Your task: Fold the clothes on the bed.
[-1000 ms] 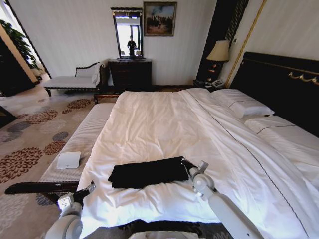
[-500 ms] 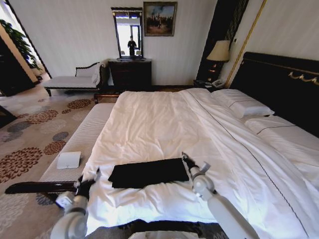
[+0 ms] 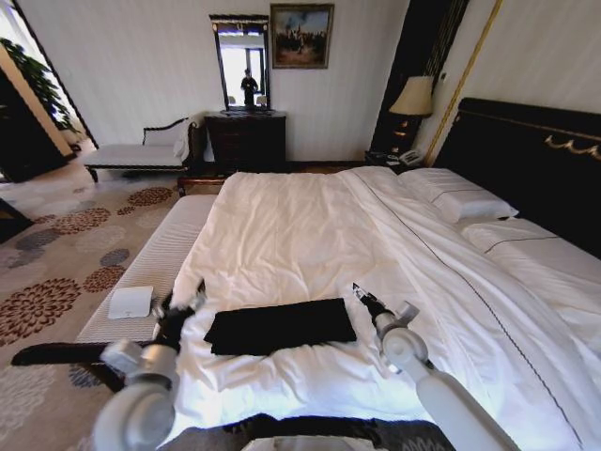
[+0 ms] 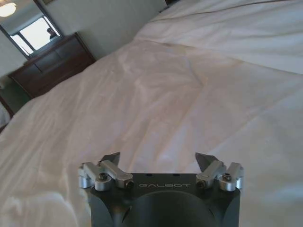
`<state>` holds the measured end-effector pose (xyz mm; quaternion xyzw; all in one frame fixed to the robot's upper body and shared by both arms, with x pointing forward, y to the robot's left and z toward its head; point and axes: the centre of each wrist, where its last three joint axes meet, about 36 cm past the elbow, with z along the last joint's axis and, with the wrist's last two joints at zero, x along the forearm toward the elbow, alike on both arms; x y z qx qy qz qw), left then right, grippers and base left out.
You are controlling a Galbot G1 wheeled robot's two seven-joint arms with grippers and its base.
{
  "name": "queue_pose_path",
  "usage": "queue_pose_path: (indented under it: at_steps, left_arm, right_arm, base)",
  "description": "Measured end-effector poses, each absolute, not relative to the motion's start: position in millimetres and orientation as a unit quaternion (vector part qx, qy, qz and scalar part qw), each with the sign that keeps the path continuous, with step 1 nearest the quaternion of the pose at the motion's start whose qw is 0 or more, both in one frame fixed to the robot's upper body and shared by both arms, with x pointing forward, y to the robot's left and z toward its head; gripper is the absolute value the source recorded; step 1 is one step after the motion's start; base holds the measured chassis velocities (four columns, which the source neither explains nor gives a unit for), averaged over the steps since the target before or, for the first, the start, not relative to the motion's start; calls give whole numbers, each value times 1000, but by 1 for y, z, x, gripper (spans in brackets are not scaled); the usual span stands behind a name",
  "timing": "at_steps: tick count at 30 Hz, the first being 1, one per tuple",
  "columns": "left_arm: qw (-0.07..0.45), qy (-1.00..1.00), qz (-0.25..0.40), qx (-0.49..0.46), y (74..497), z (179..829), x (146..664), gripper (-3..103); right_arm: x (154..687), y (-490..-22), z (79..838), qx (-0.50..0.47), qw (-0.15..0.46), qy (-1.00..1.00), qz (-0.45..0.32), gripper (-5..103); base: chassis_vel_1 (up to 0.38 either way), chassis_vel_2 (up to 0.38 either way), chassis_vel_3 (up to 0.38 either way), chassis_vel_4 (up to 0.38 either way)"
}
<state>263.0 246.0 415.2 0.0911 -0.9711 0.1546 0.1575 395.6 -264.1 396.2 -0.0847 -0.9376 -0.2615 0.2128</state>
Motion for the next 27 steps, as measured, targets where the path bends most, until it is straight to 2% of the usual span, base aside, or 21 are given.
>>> queue_pose_path:
  at_steps: [1,7,13,21,27]
  left_arm:
    - [176,-973,126,84,234,387,263,100]
    - [204,-975,69,53,208,338,262,100]
    - [220,-974,39,41,195,315,255,100]
    - [239,-969,-3,52,216,300,228,100]
    - [229,-971,3,72,240,317,214,100]
  right_arm:
    - [395,-261,395,-88,216,-938,-257,96]
    - [391,-257,393,-92,221,-938,-251,100]
    - [385,-256,388,-97,226,-937,-248,100]
    - [374,-253,373,-111,245,-934,-233,100]
    - [366,-250,368,-115,263,-931,-226,100]
  base:
    - [0,0,0,0]
    - [0,0,0,0]
    - [0,0,0,0]
    - [0,0,0,0]
    - [0,0,0,0]
